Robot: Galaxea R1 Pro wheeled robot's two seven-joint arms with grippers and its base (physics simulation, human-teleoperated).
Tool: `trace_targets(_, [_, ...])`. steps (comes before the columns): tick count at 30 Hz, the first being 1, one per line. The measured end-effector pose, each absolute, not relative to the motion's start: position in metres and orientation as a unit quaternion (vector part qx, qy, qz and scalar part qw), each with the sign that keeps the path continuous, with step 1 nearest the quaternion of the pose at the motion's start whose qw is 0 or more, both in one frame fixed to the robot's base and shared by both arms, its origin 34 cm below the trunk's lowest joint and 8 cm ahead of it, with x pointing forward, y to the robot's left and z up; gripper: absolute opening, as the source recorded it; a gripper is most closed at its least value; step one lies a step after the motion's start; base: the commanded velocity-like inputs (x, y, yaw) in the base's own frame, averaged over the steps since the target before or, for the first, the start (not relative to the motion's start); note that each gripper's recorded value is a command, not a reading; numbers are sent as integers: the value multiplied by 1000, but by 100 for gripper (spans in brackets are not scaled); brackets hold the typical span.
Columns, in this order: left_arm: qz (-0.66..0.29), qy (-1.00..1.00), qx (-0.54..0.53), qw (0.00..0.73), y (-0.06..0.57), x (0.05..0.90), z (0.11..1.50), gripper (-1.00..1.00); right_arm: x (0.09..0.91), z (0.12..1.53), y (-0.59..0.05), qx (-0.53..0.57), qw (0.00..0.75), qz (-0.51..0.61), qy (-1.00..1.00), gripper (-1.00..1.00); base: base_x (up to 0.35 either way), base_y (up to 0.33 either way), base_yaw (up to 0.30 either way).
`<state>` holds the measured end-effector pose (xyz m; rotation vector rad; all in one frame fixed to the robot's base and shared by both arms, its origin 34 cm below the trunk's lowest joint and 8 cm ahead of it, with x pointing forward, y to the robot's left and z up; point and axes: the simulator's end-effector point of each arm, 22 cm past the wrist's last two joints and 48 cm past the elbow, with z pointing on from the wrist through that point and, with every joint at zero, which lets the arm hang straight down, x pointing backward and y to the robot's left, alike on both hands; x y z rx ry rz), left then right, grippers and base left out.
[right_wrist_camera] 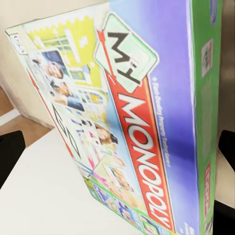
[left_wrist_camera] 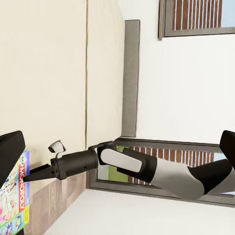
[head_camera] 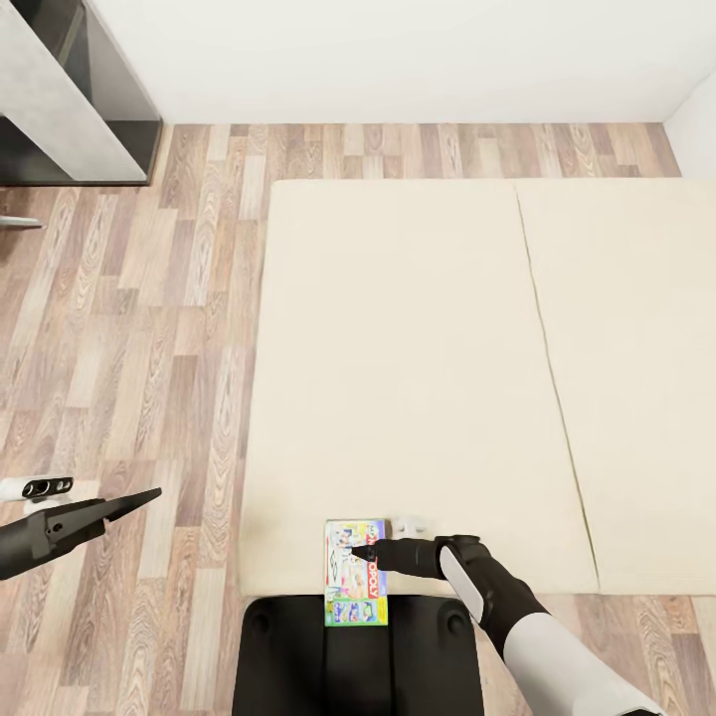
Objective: Put all the toys in the child's room - the three board games (two on the bed and one on the table), the two jigsaw puzzles on the table, and the tennis ball on the table - inside the toy box on the table in the child's room.
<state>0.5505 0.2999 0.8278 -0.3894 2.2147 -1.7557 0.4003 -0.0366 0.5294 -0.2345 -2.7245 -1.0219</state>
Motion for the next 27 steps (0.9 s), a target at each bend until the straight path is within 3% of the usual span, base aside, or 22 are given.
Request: trace_targets(27, [-609,768,-135,144,300,551,828,100,400,529,-36,-80,111,-348,-927,100,0,73,0])
